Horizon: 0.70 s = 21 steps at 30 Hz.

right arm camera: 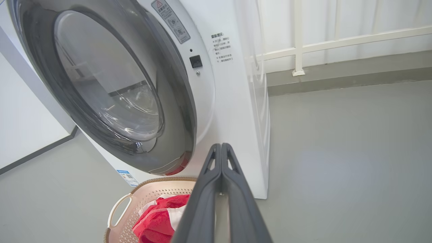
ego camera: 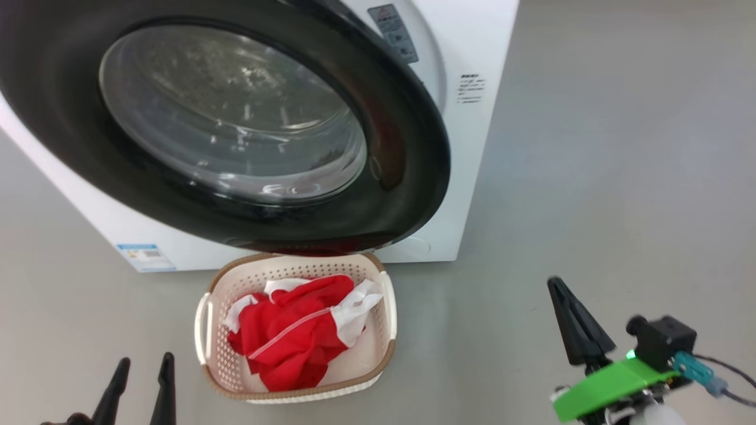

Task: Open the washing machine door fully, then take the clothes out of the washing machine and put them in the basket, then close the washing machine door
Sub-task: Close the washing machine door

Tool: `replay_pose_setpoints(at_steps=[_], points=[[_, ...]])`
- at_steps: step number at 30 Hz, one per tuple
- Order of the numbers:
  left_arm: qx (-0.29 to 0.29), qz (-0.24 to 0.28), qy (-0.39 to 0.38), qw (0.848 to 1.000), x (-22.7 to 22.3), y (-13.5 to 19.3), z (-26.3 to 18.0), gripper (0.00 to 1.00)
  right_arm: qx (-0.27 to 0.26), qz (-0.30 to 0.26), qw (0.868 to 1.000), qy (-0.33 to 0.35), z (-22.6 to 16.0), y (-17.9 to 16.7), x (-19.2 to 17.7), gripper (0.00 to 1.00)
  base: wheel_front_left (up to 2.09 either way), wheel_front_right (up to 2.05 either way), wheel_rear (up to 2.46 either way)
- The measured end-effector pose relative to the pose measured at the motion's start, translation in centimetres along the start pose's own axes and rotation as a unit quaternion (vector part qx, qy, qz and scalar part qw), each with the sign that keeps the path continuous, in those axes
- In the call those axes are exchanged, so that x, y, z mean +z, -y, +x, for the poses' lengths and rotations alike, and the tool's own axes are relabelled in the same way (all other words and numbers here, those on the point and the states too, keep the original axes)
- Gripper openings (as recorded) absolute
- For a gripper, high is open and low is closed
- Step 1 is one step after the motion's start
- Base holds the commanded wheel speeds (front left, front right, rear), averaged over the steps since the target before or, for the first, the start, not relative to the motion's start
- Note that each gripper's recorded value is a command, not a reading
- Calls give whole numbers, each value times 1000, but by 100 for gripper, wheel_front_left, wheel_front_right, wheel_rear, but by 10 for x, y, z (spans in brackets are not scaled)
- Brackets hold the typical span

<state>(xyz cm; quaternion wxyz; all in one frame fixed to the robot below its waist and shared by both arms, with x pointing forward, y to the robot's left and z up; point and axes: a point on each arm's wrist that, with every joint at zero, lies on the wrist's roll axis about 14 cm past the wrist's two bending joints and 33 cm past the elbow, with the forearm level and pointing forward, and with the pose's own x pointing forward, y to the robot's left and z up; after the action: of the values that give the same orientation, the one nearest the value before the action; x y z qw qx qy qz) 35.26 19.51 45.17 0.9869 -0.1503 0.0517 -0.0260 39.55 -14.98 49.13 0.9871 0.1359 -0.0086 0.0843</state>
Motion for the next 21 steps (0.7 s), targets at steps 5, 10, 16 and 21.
replay_pose_setpoints(at_steps=[5,10,16,21], points=[[3,-3,0,1000,0,-1,2,100,41,4,999,3,30,-26,0,0,0,0,0],[11,-7,3,1000,2,-5,6,100,75,7,997,2,57,-48,-3,0,0,0,0],[17,-13,2,1000,1,-8,15,100,105,9,994,1,91,-67,-7,0,0,0,0],[22,-15,-1,1000,-2,-11,24,100,124,14,992,2,118,-80,-11,0,0,0,0]])
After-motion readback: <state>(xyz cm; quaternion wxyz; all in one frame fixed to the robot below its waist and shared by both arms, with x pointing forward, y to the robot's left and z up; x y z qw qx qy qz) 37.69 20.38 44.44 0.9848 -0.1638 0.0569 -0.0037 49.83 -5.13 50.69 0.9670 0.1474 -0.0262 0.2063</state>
